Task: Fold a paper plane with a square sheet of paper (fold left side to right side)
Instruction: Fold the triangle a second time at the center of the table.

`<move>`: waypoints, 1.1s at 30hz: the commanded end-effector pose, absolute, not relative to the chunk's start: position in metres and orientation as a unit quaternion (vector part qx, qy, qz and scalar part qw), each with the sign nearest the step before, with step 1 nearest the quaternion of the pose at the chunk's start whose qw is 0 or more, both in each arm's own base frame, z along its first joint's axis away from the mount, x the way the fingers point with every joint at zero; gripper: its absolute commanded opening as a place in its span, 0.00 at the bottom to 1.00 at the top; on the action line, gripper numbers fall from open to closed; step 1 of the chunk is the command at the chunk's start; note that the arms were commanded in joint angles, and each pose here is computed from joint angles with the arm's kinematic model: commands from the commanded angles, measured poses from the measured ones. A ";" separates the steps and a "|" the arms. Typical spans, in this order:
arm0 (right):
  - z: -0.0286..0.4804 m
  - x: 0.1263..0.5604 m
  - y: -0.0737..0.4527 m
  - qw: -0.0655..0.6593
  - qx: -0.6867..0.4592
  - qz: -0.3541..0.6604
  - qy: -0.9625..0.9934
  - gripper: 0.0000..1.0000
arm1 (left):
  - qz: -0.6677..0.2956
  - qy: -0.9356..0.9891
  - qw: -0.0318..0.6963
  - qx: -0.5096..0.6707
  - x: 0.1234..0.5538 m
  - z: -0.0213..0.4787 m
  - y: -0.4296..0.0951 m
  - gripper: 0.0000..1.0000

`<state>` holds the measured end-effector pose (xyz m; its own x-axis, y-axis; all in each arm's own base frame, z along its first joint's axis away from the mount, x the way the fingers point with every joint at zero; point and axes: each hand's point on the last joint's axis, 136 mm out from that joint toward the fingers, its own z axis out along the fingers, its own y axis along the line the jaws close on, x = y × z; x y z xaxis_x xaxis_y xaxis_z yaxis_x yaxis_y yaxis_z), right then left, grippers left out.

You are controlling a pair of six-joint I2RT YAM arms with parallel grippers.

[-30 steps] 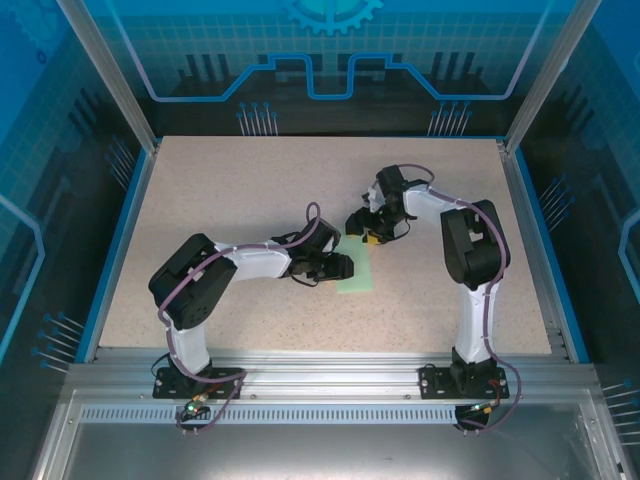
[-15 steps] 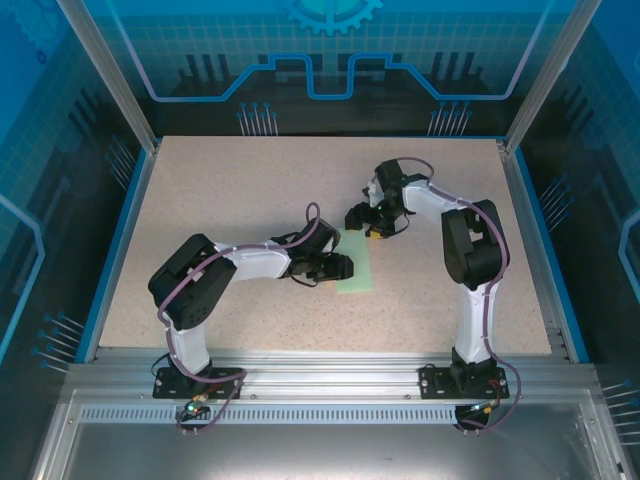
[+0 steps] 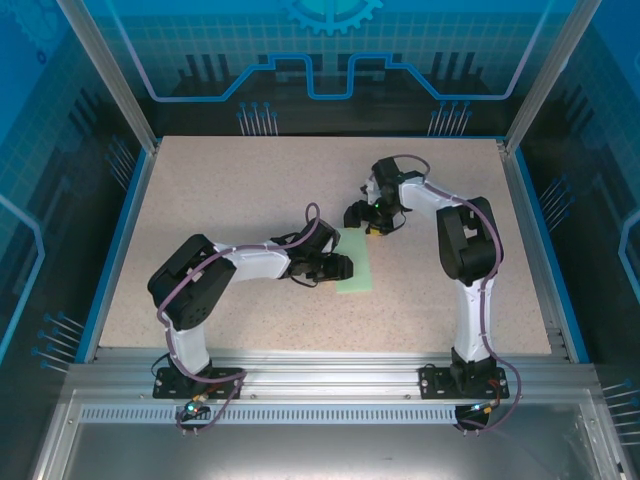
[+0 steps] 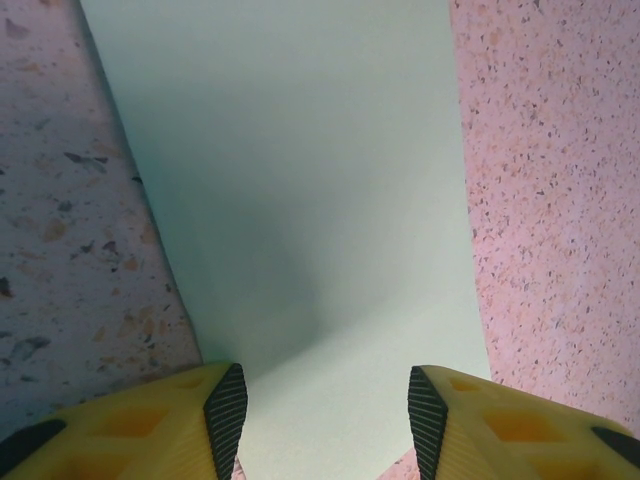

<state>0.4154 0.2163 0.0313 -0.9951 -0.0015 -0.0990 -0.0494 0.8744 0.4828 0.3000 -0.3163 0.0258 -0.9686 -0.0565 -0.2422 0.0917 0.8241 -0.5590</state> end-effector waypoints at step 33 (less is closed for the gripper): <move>0.035 0.383 0.226 0.024 -0.039 0.293 0.955 0.53 | -0.305 0.939 0.156 0.035 0.291 0.063 -0.310 0.57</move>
<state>0.3862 0.2201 0.0398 -0.9956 -0.0371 -0.0862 -0.0782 0.8357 0.5436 0.2945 -0.3116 0.0447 -0.9626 -0.0547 -0.2652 0.1103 0.8151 -0.5688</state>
